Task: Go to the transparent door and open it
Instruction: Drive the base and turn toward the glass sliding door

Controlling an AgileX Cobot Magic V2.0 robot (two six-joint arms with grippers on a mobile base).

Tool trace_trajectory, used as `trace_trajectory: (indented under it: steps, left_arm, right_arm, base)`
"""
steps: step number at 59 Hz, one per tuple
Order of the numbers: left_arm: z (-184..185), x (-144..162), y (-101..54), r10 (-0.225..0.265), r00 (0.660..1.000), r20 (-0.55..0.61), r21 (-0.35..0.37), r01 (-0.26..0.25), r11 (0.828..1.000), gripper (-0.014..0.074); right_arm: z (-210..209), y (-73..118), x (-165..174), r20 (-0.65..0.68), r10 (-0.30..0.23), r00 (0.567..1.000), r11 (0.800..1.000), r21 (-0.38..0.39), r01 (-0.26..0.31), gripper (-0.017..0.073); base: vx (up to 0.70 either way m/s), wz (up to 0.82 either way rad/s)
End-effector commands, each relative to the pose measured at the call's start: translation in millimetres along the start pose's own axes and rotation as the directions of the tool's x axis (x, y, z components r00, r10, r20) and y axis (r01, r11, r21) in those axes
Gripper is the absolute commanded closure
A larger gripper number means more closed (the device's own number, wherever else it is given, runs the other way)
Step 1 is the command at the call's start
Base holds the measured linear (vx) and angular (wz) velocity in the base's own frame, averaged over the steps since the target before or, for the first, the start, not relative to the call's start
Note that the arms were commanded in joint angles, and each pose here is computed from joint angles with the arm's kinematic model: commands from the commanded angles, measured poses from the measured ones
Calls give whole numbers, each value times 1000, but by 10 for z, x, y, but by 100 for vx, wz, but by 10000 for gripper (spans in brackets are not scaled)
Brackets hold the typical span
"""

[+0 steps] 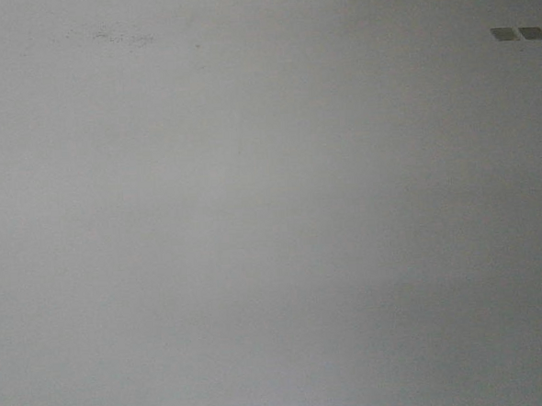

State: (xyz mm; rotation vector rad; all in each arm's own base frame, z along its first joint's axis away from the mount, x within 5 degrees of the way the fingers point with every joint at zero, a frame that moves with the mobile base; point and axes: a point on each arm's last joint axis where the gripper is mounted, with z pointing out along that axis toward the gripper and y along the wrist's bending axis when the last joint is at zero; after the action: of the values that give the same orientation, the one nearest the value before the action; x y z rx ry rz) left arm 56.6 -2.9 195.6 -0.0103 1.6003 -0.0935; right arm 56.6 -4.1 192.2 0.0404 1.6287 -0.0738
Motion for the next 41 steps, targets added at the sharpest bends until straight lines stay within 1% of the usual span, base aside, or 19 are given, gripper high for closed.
trace_trajectory:
  steps: [1,23,41]
  left_arm:
    - [4,24,-2,-7,998,65,9,6,1000,599]
    - [4,24,-2,-7,998,65,9,6,1000,599]
    - [4,24,-2,-7,998,65,9,6,1000,599]
  right_arm:
    - [0,-3,-34,77,-8,997,1000,7,8,567]
    - [0,-3,-34,77,-8,997,1000,7,8,567]
    - [0,-3,-34,77,-8,997,1000,7,8,567]
  base:
    - [1,1]
    - [4,1]
    - [15,6]
